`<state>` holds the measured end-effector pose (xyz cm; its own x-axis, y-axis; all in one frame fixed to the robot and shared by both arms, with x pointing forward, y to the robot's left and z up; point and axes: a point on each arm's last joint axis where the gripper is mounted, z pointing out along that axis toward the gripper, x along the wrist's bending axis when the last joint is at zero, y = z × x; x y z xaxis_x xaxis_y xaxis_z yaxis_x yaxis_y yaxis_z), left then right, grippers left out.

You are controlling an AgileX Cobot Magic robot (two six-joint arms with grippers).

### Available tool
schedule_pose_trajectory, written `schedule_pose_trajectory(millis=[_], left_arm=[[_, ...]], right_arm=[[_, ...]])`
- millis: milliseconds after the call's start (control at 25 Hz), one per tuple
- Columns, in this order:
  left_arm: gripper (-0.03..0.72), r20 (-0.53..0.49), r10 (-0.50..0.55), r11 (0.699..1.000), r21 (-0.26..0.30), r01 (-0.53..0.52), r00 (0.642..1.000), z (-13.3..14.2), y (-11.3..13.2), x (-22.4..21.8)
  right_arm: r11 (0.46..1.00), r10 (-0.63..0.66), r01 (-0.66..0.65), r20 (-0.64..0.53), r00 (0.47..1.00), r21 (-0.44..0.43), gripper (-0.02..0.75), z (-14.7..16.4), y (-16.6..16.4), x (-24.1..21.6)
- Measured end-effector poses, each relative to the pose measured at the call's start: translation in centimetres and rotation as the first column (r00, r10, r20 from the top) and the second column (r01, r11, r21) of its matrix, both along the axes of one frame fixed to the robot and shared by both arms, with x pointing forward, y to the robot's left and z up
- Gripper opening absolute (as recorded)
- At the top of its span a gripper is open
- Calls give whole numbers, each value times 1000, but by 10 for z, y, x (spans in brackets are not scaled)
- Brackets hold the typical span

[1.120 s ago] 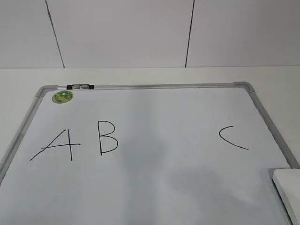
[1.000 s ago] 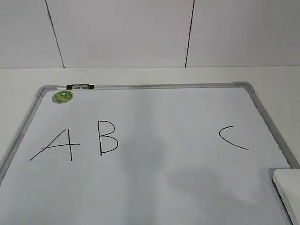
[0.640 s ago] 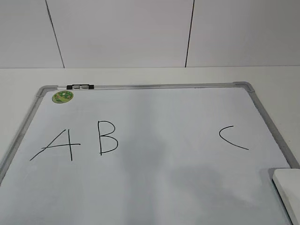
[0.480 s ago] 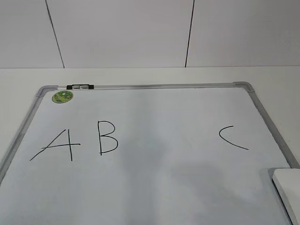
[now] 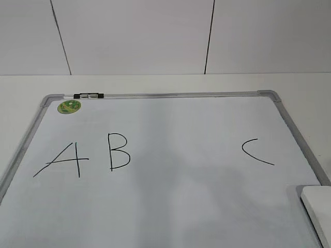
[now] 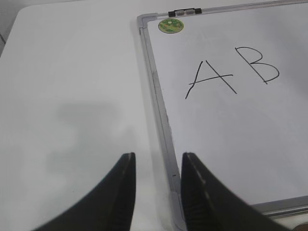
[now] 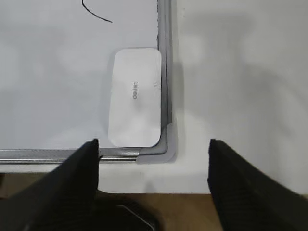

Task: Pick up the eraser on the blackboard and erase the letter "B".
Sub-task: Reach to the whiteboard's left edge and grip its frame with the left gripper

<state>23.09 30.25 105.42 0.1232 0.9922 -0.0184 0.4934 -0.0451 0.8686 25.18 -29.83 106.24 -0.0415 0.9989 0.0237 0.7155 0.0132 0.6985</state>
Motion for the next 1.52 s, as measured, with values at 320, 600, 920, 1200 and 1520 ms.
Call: schedule_pose_trajectory(millis=[320,600,920,1200,1520], left_arm=[[241,-4,-33,998,-48,32,999,0,-5,-1],[241,-120,-47,997,-71,39,992,5,-9,10],[241,-459,-38,999,-49,18,888,31,-18,71],[241,-664,-18,1000,-20,7,748,29,-28,146],[241,-747,33,999,52,9,663,9,-33,216]], right_arm=[[998,-42,50,-166,985,45,568,1,4,26],[993,-10,47,-317,948,108,569,-6,13,50],[985,16,53,-396,918,165,569,-11,19,62],[985,16,56,-406,914,164,569,-12,20,64],[983,21,55,-406,914,175,569,-12,21,64]])
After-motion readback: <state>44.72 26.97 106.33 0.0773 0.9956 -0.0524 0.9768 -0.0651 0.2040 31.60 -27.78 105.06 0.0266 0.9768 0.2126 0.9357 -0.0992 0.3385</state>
